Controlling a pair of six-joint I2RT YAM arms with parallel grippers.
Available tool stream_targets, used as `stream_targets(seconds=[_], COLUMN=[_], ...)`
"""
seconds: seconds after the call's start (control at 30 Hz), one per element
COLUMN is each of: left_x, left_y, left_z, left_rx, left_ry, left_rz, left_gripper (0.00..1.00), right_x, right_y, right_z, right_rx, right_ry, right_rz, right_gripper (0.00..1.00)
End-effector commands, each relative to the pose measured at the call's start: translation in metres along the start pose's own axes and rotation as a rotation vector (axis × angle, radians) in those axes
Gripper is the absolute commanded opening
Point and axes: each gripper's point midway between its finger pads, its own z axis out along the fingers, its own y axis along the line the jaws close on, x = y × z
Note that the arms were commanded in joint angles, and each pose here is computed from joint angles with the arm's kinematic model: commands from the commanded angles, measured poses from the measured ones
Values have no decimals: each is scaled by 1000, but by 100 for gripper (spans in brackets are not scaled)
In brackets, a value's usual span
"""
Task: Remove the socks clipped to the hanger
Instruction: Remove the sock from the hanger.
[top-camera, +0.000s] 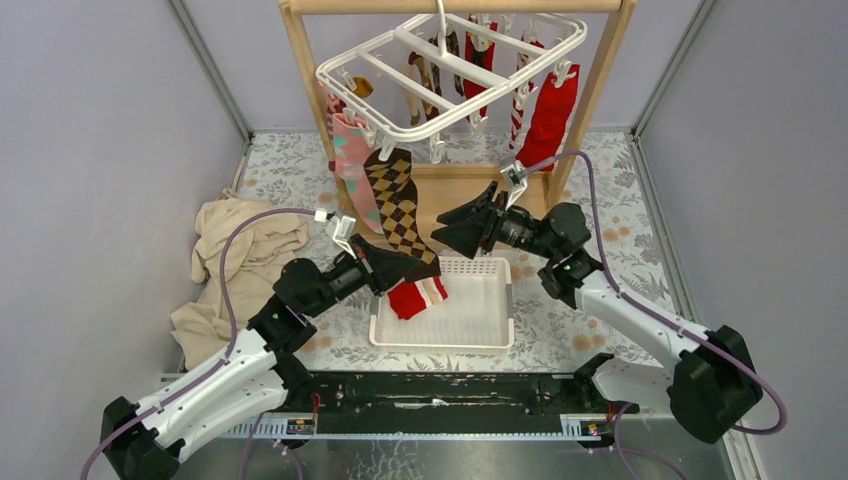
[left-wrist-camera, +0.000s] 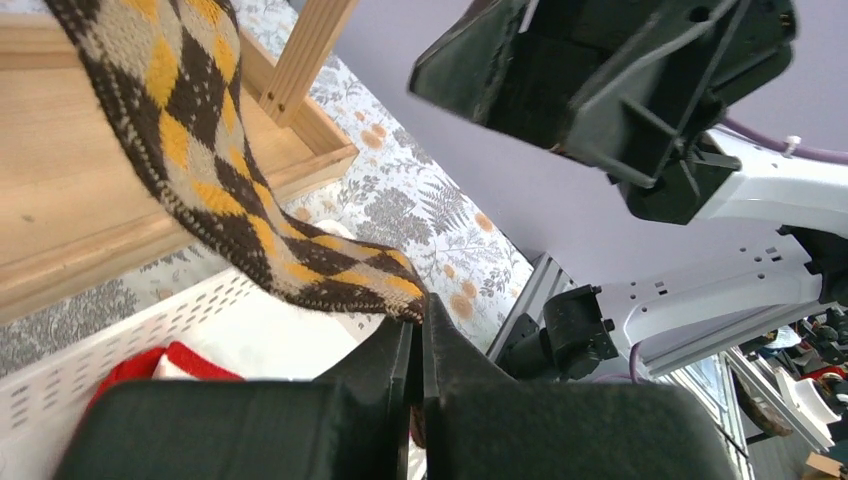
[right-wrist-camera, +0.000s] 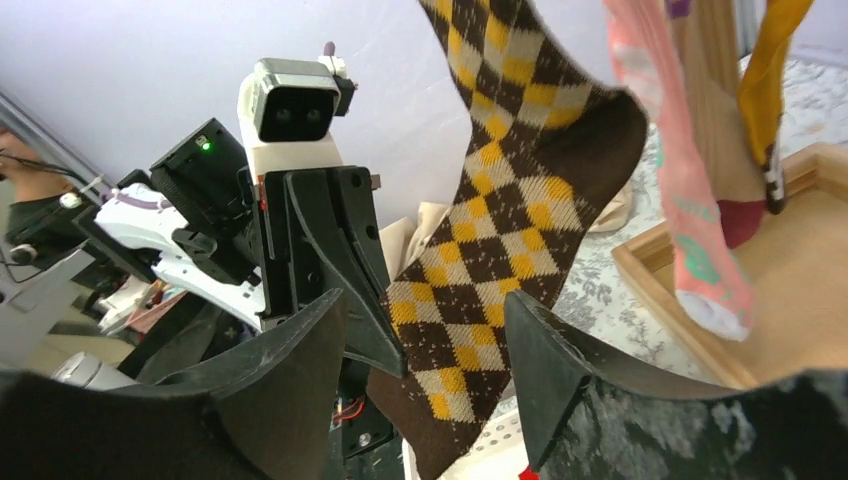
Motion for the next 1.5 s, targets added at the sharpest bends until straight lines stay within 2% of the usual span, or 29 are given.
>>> stream_targets(seconds=[0.0, 0.2, 0.47, 0.77, 0.97, 1.47], left_x=[1, 1, 7, 16, 20, 34], left_y=[1, -8, -11, -15, -21, -26], left_z=[-5, -7, -9, -7, -8, -16], left_rx=[-56, -47, -44, -23, 3, 24], left_ry=[55, 101, 154, 195, 223, 283], left_rz=[-38, -59, -71, -79, -81, -80], left_gripper=[3, 4, 5, 4, 4, 4], right_x=[-34, -67, -100, -124, -129, -143], right_y=[10, 33, 57, 48, 36, 36], right_z=[-9, -18, 6, 51, 67, 85], right_rx=[70, 95, 78, 189, 249, 212], right_ry=[-89, -190, -251, -281, -322, -377], right_rz=[-79, -124, -157, -180, -177, -218], right_gripper=[67, 68, 69, 69, 70, 72])
